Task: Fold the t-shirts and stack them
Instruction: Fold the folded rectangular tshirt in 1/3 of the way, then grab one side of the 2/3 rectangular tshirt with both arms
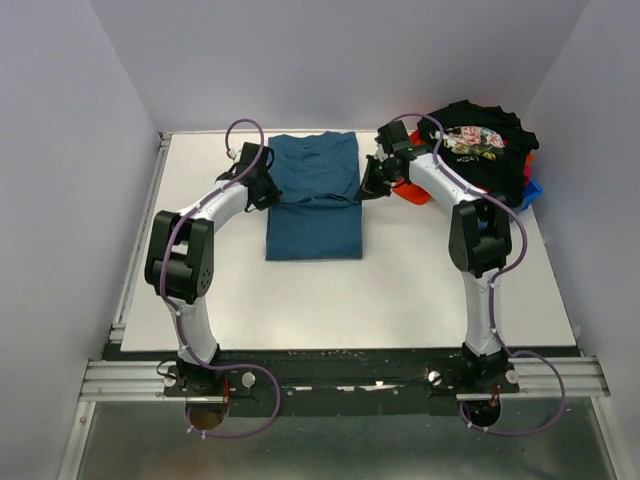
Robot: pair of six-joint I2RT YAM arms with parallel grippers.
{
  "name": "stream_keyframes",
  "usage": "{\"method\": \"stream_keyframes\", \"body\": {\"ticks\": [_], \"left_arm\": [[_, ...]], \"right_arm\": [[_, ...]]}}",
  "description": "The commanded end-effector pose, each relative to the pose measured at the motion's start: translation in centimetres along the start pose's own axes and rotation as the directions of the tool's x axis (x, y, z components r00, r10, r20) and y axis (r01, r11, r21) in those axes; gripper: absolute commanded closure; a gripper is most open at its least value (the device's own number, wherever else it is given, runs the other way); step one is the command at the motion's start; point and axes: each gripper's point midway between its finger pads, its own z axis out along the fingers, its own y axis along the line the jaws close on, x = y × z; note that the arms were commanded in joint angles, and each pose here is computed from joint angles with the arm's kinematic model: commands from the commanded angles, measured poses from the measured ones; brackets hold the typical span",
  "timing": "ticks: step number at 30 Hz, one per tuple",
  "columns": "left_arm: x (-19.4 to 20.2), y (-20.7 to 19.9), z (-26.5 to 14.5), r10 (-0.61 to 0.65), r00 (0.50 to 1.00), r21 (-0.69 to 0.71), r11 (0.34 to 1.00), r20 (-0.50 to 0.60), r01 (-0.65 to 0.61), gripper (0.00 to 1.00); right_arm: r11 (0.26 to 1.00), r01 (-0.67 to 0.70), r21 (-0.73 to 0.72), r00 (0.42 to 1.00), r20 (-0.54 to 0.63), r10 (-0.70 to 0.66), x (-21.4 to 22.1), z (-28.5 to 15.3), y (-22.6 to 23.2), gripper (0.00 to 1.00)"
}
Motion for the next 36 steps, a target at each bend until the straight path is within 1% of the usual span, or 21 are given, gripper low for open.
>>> {"method": "stream_keyframes", "body": {"ticks": [1,6,8,9,10,11,12,14,15,16,17,20,23,25,28,31,33,36], "left_arm": [[-1.9,-1.3,0.0,-0.023,0.999,0.052,0.998,0.032,0.021,1.0],[-2.3,-1.2,0.6,-0.029,0.999,0.046,0.999,0.032,0.028,1.0],[-2.0,-1.8,0.9,-0.03,1.0,0.078,0.997,0.006,0.029,1.0],[-1.9,-2.1,1.1,-0.03,1.0,0.098,0.995,-0.009,0.031,0.88],[-1.8,-2.2,1.3,-0.039,0.999,0.123,0.992,-0.027,0.042,0.77],[-1.8,-2.9,1.2,-0.041,0.998,0.179,0.983,-0.047,0.049,0.65],[-2.2,-3.2,0.7,-0.045,0.998,0.211,0.976,-0.04,0.052,0.49],[-2.7,-3.2,-0.6,-0.054,0.999,0.238,0.97,-0.004,0.053,0.31],[-3.1,-3.4,-1.6,-0.054,0.998,0.257,0.965,0.022,0.047,0.24],[-3.1,-3.2,-2.2,-0.05,0.998,0.258,0.965,0.036,0.039,0.22],[-3.2,-3.1,-3.0,-0.043,0.998,0.255,0.967,0.053,0.028,0.22],[-1.9,-2.2,-4.8,-0.035,0.998,0.254,0.967,0.049,0.021,0.24],[1.1,-0.8,-5.5,-0.023,1.0,0.249,0.968,0.006,0.021,0.28],[2.9,0.4,-5.9,-0.015,1.0,0.247,0.969,-0.014,0.018,0.29],[5.5,1.9,-6.1,-0.012,0.999,0.252,0.967,-0.048,0.023,0.35],[7.3,3.2,-5.9,0.009,0.997,0.24,0.971,-0.076,0.01,0.4],[7.9,3.8,-5.8,0.02,0.996,0.229,0.973,-0.086,0.0,0.4],[8.9,4.7,-5.5,0.027,0.993,0.209,0.978,-0.112,-0.003,0.41]], "right_arm": [[1.0,-0.001,0.007,1.0,-0.03,0.001,-0.2,0.5,-0.6,0.98],[1.0,-0.017,0.007,0.999,-0.041,0.017,-0.4,1.5,-1.2,0.97],[1.0,-0.016,-0.002,0.999,-0.038,0.016,-0.5,1.8,-1.2,0.94],[1.0,-0.013,-0.003,0.999,-0.03,0.013,-0.7,1.8,-1.1,0.89],[1.0,-0.011,-0.006,1.0,-0.027,0.01,-0.8,1.7,-1.1,0.79],[1.0,-0.004,-0.015,1.0,-0.024,0.003,-0.9,1.3,-0.8,0.66],[1.0,0.003,-0.021,1.0,-0.024,-0.004,-0.5,0.9,-0.7,0.54],[0.999,0.019,-0.046,1.0,0.0,-0.019,0.3,-0.4,-0.5,0.45],[0.998,0.028,-0.056,0.999,0.037,-0.026,0.3,-1.6,-0.2,0.43],[0.998,0.031,-0.059,0.998,0.049,-0.029,1.3,-2.2,-0.5,0.39],[0.997,0.044,-0.069,0.996,0.074,-0.039,1.8,-3.2,-0.3,0.36],[0.997,0.061,-0.053,0.995,0.086,-0.056,4.3,-5.0,-1.4,0.36],[0.995,0.072,-0.074,0.996,0.06,-0.067,7.0,-5.6,-1.7,0.38],[0.991,0.082,-0.108,0.996,0.036,-0.079,8.8,-5.6,-1.5,0.41],[0.986,0.105,-0.127,0.994,-0.004,-0.106,11.1,-4.9,-1.5,0.46],[0.984,0.116,-0.137,0.992,-0.041,-0.123,12.3,-3.7,-1.4,0.53],[0.983,0.112,-0.143,0.991,-0.061,-0.121,12.8,-3.1,-1.4,0.54],[0.988,0.098,-0.115,0.99,-0.086,-0.109,13.4,-2.1,-2.1,0.52]]}}
